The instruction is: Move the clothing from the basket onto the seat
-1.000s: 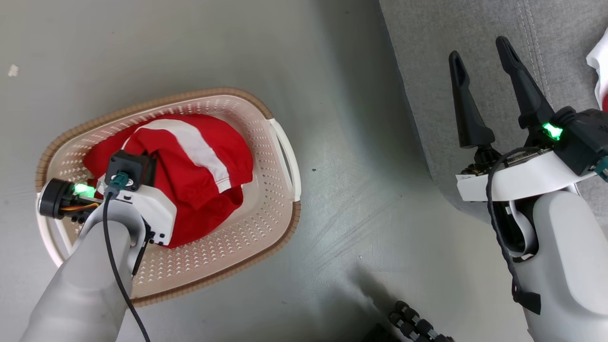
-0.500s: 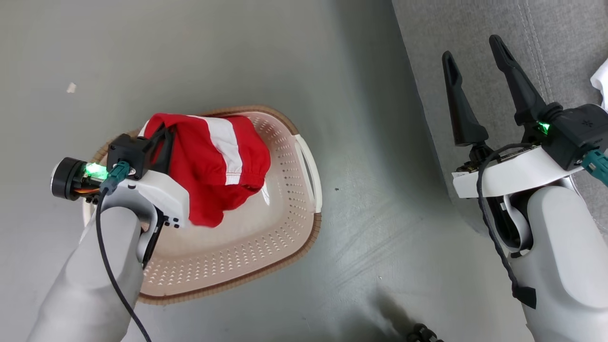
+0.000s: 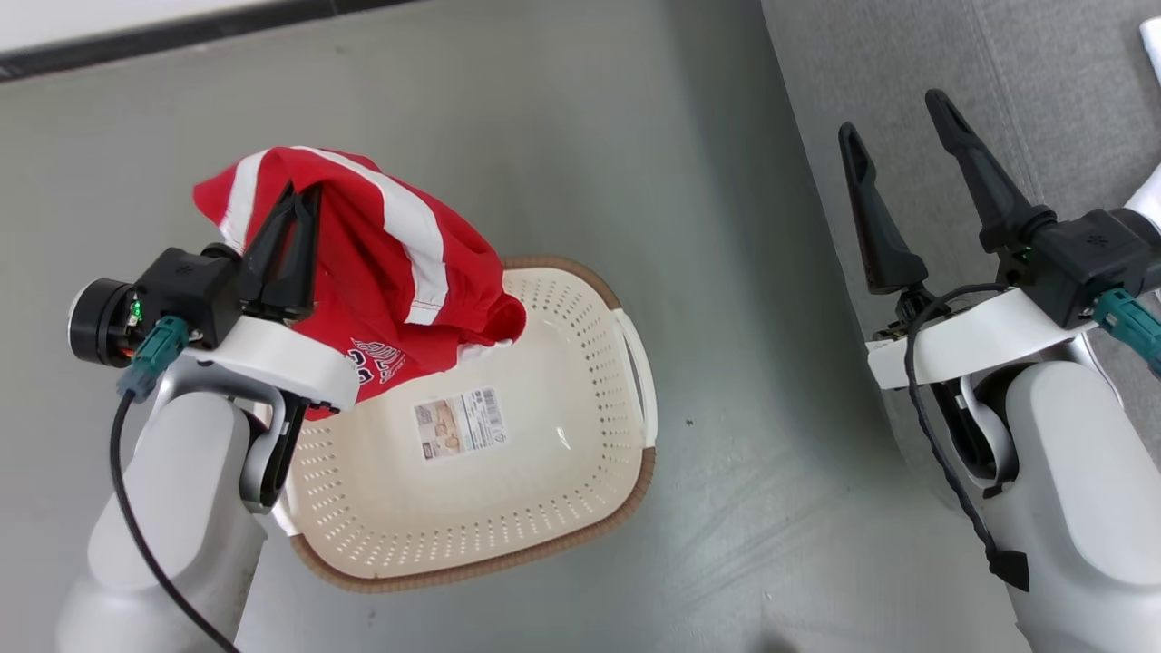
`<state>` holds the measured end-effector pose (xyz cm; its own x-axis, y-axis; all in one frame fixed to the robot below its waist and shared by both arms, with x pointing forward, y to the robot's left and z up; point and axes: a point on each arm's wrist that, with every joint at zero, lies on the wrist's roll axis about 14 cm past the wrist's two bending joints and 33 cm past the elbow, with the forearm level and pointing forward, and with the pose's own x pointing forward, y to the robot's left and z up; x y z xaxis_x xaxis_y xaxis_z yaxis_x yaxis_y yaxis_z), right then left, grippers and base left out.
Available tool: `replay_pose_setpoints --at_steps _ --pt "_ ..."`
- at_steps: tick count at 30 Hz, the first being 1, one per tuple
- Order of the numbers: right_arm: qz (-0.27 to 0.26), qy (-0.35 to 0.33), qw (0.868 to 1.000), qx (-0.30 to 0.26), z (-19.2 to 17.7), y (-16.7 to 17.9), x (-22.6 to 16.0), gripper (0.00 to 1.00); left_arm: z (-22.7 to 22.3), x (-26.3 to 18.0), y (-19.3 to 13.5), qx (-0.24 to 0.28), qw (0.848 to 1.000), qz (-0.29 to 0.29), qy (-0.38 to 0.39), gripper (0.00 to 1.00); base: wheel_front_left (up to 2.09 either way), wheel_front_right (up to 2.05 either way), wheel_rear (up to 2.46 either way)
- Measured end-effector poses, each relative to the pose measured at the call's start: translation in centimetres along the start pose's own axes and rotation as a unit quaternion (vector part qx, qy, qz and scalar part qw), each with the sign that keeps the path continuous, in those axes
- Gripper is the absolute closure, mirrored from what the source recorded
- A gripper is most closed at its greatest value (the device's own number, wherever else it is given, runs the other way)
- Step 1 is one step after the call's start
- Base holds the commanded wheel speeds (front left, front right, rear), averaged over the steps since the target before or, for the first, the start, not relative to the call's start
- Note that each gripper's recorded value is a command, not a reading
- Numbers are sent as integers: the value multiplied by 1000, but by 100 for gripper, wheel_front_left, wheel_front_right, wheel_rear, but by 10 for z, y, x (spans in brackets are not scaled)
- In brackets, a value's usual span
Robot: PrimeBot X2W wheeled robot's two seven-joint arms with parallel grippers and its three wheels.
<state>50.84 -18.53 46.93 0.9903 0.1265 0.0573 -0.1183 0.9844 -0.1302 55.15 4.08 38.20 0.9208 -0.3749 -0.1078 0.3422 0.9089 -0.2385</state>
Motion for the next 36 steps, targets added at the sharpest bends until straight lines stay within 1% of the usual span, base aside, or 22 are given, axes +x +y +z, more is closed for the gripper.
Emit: replay_pose_setpoints --at_steps 8,12,16,24,28,32,36 --pt "21 -29 999 -2 30 11 -2 0 69 -25 6 18 997 8 -77 100 0 0 0" --pt "27 -40 999 -6 43 14 -7 0 95 -43 14 29 994 22 -102 100 0 0 0" --pt "38 -37 999 -12 47 19 -17 0 117 -62 16 38 991 29 -124 100 0 0 0" --pt "74 -48 996 -33 65 36 -34 0 170 -95 10 67 981 23 -180 100 0 0 0" --pt "93 -57 993 -42 75 46 -41 0 197 -110 2 74 974 17 -212 100 0 0 0" --pt "114 -67 990 -49 84 58 -45 0 211 -120 -6 82 971 9 -227 100 0 0 0" --pt "151 -71 985 -51 89 83 -56 0 226 -132 -19 91 967 -6 -238 100 0 0 0"
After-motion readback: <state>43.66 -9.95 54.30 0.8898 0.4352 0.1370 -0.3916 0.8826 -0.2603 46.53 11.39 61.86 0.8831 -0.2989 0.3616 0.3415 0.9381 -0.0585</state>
